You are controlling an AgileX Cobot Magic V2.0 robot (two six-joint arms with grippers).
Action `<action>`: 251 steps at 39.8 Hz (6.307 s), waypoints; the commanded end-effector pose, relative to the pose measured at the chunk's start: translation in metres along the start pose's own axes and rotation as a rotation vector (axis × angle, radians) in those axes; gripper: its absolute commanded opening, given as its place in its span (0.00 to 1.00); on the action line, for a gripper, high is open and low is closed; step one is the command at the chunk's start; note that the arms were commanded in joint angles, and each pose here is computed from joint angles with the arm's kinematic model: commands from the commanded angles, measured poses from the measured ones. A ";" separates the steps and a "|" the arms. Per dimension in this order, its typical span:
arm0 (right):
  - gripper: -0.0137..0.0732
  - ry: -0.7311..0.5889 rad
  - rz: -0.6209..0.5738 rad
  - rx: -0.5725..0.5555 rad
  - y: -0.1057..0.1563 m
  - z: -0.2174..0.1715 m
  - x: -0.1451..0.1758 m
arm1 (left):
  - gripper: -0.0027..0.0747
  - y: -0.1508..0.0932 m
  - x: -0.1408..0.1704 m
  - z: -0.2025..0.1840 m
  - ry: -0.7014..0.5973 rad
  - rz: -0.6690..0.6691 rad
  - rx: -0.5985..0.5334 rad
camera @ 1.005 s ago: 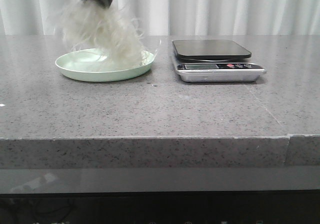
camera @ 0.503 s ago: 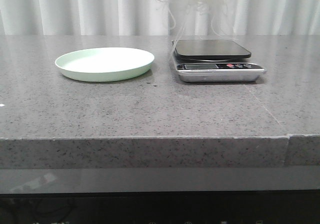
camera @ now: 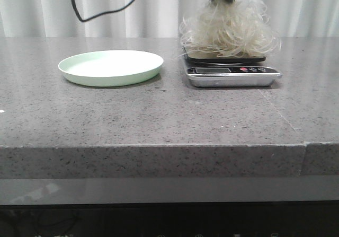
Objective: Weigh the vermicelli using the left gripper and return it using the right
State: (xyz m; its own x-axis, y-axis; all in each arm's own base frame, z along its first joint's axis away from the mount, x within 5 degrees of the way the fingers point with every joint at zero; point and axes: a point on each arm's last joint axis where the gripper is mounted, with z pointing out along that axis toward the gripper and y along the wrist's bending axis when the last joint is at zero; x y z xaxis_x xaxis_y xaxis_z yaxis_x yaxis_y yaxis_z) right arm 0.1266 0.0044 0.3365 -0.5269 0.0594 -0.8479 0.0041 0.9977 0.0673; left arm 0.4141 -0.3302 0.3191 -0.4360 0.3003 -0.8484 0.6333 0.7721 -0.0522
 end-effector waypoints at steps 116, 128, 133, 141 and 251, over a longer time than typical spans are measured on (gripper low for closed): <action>0.81 -0.002 -0.235 -0.357 0.109 0.080 -0.109 | 0.64 -0.008 0.169 -0.407 -0.343 0.031 -0.054; 0.81 0.023 -0.252 -0.349 0.137 0.144 -0.139 | 0.64 -0.008 0.169 -0.407 -0.343 0.031 -0.054; 0.81 0.028 -0.278 -0.336 0.146 0.169 -0.146 | 0.64 -0.008 0.169 -0.407 -0.343 0.031 -0.054; 0.81 0.034 -0.368 -0.278 0.152 0.203 -0.149 | 0.64 -0.008 0.169 -0.407 -0.343 0.031 -0.054; 0.66 -0.013 -0.391 -0.606 0.308 0.208 -0.161 | 0.64 -0.008 0.169 -0.407 -0.343 0.031 -0.054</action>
State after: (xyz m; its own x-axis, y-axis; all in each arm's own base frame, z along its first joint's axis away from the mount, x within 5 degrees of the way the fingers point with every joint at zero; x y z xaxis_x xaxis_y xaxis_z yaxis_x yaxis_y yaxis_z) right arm 0.3995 0.3184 0.3321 -0.4941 -0.3812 -0.7814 -0.6530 0.7561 0.0441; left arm 0.0762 -0.0565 0.3767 -0.2320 0.1875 -0.9545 0.5954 0.8034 0.0131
